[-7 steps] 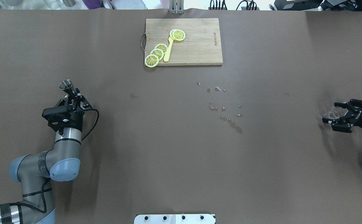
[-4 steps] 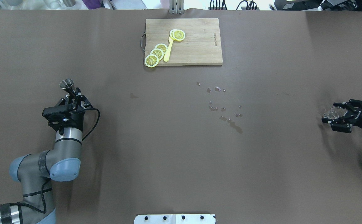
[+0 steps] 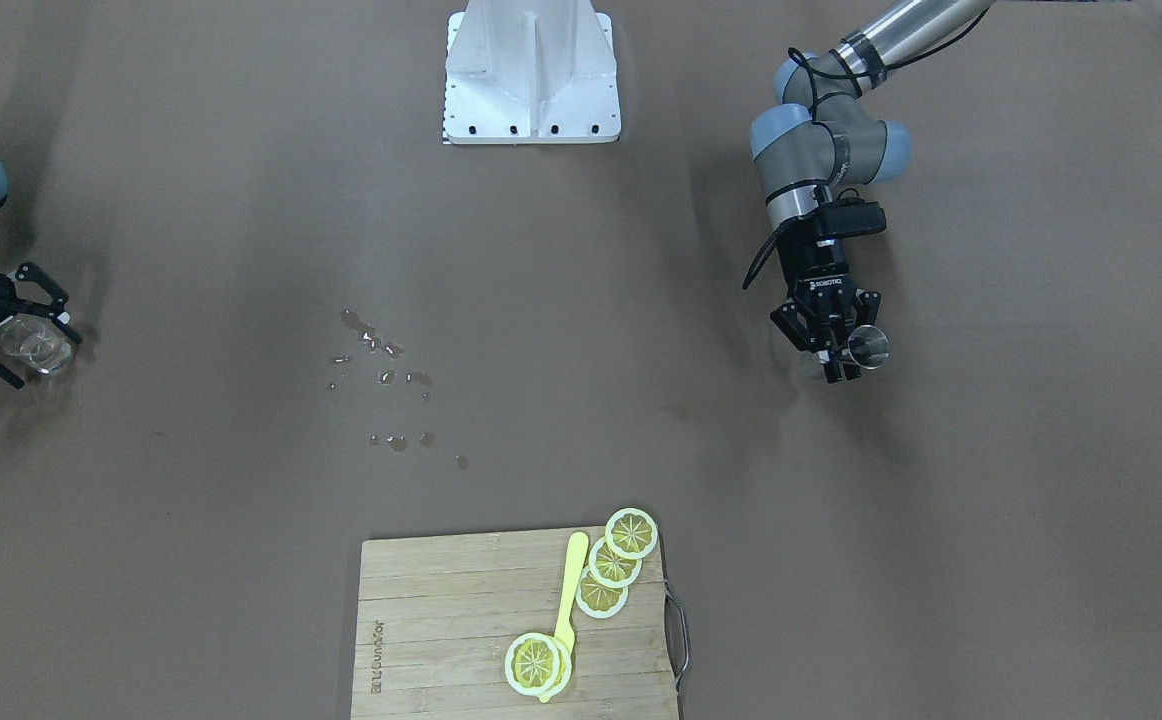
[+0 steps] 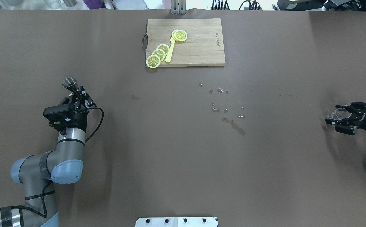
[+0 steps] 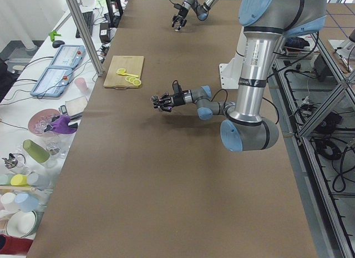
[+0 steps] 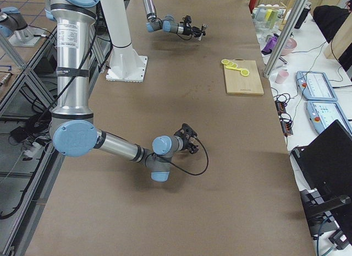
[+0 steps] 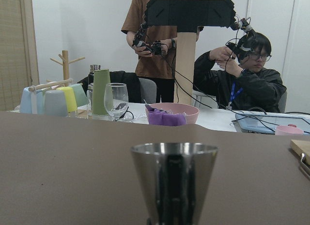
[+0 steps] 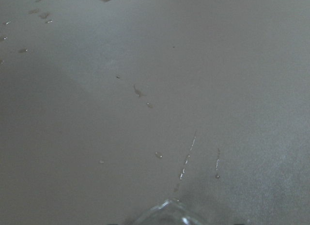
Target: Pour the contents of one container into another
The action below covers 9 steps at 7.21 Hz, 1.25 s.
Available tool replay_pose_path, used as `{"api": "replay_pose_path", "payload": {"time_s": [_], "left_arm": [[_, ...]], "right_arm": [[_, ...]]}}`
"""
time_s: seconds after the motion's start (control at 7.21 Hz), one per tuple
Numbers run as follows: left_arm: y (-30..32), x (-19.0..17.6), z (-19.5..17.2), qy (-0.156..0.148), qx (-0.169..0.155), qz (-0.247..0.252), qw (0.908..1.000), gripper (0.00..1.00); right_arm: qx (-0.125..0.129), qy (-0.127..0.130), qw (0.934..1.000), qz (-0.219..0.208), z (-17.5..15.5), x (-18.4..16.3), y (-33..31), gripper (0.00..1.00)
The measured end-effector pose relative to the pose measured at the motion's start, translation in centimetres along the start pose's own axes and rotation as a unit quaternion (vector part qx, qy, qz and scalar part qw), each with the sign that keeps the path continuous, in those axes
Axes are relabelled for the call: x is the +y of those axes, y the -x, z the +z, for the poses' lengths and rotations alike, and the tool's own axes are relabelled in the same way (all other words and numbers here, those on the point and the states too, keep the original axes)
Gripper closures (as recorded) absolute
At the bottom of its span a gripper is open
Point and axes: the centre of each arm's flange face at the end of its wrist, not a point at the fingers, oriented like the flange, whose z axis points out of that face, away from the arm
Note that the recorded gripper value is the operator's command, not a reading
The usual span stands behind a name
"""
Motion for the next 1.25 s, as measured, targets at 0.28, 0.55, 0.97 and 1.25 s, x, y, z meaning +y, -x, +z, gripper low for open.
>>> {"api": "replay_pose_path", "payload": {"time_s": [0.28, 0.55, 0.97, 1.25], "left_arm": [[-1.4, -1.2, -0.6, 0.000, 0.009, -0.017, 0.9998, 1.00], [-2.4, -1.9, -0.8, -0.001, 0.014, -0.021, 0.9997, 1.00], [-3.7, -2.4, -1.5, 0.005, 0.024, 0.071, 0.9971, 1.00], [-5.8, -2.8, -2.3, 0.041, 0.050, 0.126, 0.9899, 1.00]], "right_arm": [[0.000, 0.002, 1.0000, 0.001, -0.1, 0.2, 0.0, 0.64], [-0.001, 0.002, 1.0000, 0.001, -0.2, 0.2, 0.0, 0.92], [-0.006, 0.000, 0.9999, -0.011, -0.1, -0.2, 0.2, 1.00], [-0.019, 0.001, 0.9985, -0.052, 0.2, -1.0, 0.7, 1.00]]}}
